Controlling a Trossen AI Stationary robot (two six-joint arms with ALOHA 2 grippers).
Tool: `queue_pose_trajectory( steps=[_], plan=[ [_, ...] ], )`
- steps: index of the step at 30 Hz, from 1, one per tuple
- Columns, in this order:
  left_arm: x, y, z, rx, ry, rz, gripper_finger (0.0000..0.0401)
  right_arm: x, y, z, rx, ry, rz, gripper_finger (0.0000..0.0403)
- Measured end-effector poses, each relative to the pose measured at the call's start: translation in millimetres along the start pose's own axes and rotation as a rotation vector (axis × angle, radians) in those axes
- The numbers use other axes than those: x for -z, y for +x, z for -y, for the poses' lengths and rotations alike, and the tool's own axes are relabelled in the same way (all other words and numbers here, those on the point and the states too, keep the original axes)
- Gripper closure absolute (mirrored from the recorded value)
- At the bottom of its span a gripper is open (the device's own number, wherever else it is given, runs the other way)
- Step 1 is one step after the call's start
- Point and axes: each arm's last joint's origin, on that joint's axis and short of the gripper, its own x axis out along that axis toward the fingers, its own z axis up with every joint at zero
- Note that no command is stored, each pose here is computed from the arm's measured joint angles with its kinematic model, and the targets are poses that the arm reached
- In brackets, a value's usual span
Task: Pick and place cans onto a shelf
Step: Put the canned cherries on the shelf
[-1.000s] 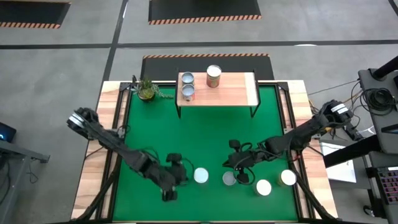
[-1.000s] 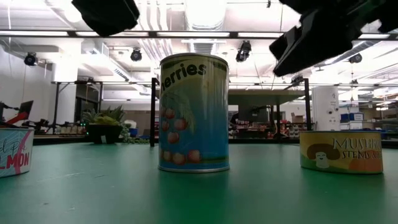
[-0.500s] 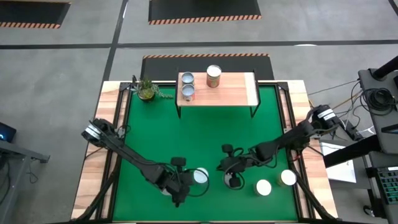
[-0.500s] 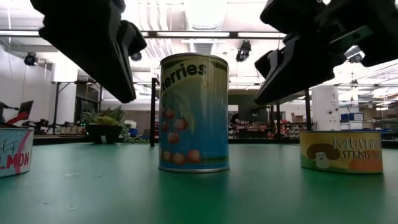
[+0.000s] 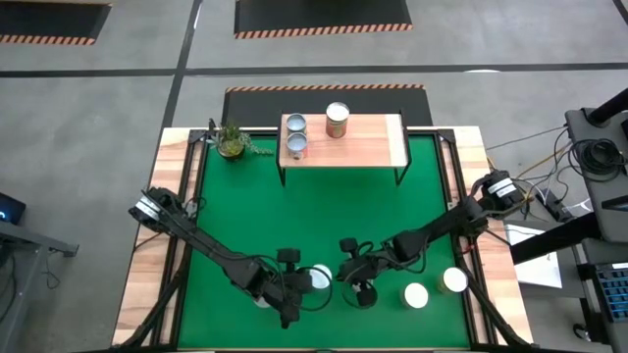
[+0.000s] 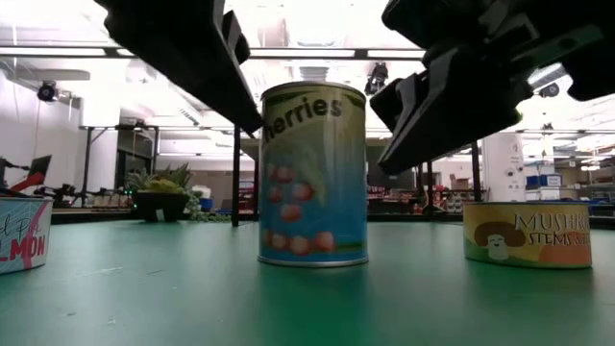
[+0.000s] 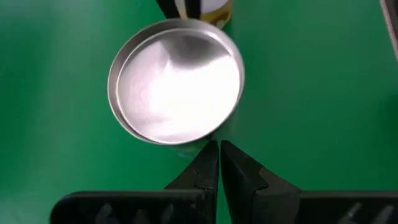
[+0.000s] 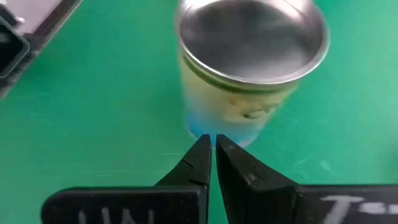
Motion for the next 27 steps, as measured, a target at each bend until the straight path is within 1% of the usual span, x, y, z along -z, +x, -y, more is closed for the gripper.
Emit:
queue_pose_trajectory(
  steps=[6,8,12,14,16,19,21,24,27],
  plan=[
    [-2,0,0,0.003,0.0,0.018,0.0401,-8,-11,0,-0.002,0.014,0.008,0.0389],
    [-2,0,0,0.003,-0.002,0.02,0.0401,-10,-16,0,0.0,0.015,0.007,0.0382],
    [-3,0,1,0.005,-0.005,0.028,0.0401,-10,-24,1,0.025,0.007,-0.024,0.0346],
    [-3,0,1,0.002,-0.007,0.033,0.0401,-8,-26,2,0.033,-0.029,-0.046,0.0328],
    [-3,0,1,0.0,-0.008,0.034,0.0401,-8,-26,2,0.04,-0.037,-0.048,0.0316],
    [-3,0,0,-0.001,-0.008,0.034,0.0401,-11,-25,1,0.042,0.008,-0.013,0.0302],
    [-3,0,0,-0.001,-0.011,0.035,0.0401,-11,-25,1,0.043,0.011,-0.021,0.0287],
    [-3,0,1,-0.002,-0.013,0.037,0.0401,-10,-23,1,0.045,0.033,-0.024,0.0253],
    [-4,0,1,-0.001,-0.013,0.038,0.0401,-10,-23,2,0.071,0.057,-0.015,0.0209]
  ],
)
